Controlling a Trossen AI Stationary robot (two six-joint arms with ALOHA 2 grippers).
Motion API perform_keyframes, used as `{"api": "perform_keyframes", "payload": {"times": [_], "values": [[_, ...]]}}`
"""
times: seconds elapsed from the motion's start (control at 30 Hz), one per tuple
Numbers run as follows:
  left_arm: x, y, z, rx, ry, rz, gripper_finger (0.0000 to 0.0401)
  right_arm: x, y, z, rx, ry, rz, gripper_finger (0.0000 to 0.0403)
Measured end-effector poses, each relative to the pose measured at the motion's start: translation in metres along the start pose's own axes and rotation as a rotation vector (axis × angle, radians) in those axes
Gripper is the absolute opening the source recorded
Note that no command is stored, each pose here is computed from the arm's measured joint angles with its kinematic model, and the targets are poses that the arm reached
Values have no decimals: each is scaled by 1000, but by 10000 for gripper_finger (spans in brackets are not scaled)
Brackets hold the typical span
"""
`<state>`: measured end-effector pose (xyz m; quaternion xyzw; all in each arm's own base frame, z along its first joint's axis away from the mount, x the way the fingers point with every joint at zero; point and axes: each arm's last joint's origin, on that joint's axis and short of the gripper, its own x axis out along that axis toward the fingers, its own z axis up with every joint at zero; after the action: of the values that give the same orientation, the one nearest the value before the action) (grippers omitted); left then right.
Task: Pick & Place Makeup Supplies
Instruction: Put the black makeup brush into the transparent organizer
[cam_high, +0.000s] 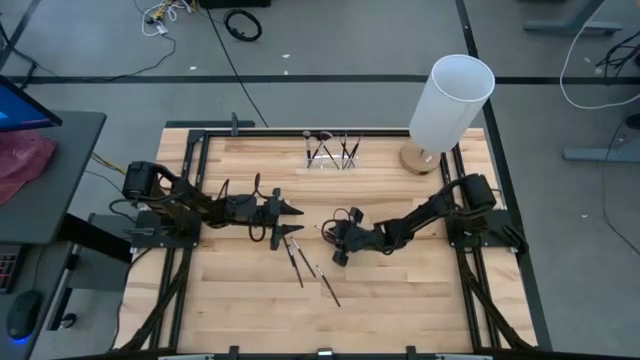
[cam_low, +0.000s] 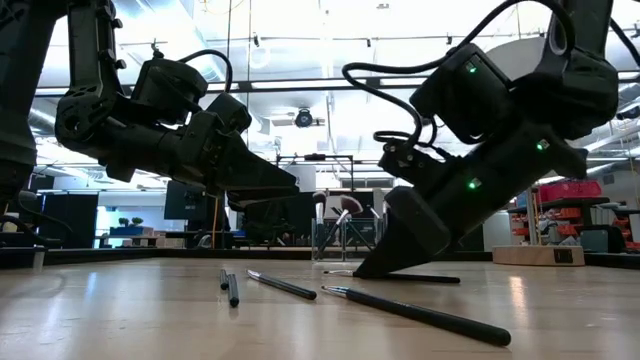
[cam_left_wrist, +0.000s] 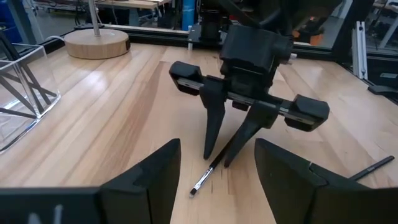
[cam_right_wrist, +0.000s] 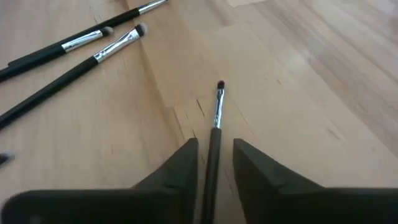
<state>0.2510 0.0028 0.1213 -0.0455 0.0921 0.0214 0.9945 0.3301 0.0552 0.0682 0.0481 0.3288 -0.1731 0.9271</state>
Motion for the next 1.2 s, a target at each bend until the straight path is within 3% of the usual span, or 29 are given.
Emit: {"api": "perform_keyframes", "payload": {"times": [0.2,0.4,0.57,0.8,0.97,1.1,1.2], "values": [[0,0,0,1,-2,6,208,1,-4,-9,-13,23,-15,16],[0,1,0,0,-2,18,208,0,-10,-11,43,-22,20,13],[-1,0,-1,-5,6,3,208,-4,-16,7,63,-127,52,7],[-1,-2,-1,-7,14,-70,208,-15,-24,42,151,-351,69,8],[-1,-2,1,7,-16,-84,208,-31,-22,72,179,-654,176,8],[-2,-4,15,32,-159,-96,208,-42,-20,83,167,-799,258,8],[-6,-5,28,38,-300,-101,208,-43,-19,86,151,-819,287,8]]}}
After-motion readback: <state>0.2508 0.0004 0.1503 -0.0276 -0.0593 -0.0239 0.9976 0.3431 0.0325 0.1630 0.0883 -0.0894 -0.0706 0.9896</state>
